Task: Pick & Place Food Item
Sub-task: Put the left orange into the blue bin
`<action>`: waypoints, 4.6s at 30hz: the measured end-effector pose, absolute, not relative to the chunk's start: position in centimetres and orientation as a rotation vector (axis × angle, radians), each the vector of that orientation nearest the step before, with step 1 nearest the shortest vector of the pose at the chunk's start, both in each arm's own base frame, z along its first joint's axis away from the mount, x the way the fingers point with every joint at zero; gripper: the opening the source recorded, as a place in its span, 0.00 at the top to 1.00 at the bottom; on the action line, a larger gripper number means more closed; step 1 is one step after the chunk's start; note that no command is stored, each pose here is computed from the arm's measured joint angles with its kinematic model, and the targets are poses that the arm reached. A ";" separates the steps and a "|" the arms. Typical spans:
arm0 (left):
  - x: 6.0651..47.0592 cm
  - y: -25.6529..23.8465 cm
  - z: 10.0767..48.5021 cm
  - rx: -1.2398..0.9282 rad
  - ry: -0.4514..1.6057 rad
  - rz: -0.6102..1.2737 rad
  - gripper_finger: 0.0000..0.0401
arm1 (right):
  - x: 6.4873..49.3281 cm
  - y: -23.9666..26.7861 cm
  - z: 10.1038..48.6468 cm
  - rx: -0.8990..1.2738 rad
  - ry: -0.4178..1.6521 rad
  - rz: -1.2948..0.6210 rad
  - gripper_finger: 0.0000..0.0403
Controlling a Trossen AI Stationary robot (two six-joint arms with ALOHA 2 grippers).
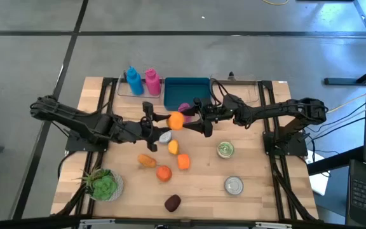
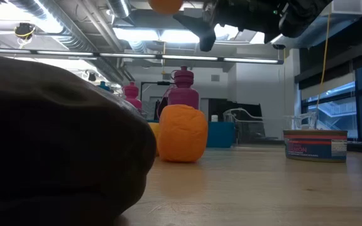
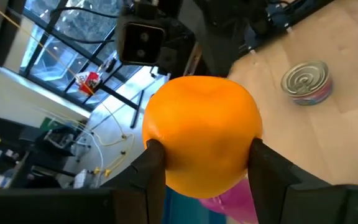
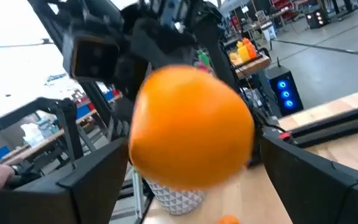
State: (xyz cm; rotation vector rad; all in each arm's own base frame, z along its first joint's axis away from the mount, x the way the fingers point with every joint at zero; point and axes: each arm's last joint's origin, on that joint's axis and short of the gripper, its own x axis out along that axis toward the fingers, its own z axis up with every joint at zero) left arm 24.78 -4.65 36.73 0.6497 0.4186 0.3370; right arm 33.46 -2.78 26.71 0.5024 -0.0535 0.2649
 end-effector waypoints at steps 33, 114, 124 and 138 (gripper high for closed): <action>26.7 -3.8 36.4 0.738 0.400 0.341 0.61 | 33.4 -2.7 26.8 0.507 -0.046 0.311 0.28; 16.3 -3.2 24.1 -0.055 0.138 0.493 0.37 | 23.1 -3.5 29.7 0.076 0.428 -0.491 0.28; 16.0 -3.2 22.5 -0.046 0.138 0.479 0.37 | 23.7 -4.8 28.4 0.055 0.498 -0.598 0.28; 16.1 -3.3 22.3 0.033 0.179 0.417 0.37 | 25.6 -9.4 27.8 0.075 0.444 -0.522 0.28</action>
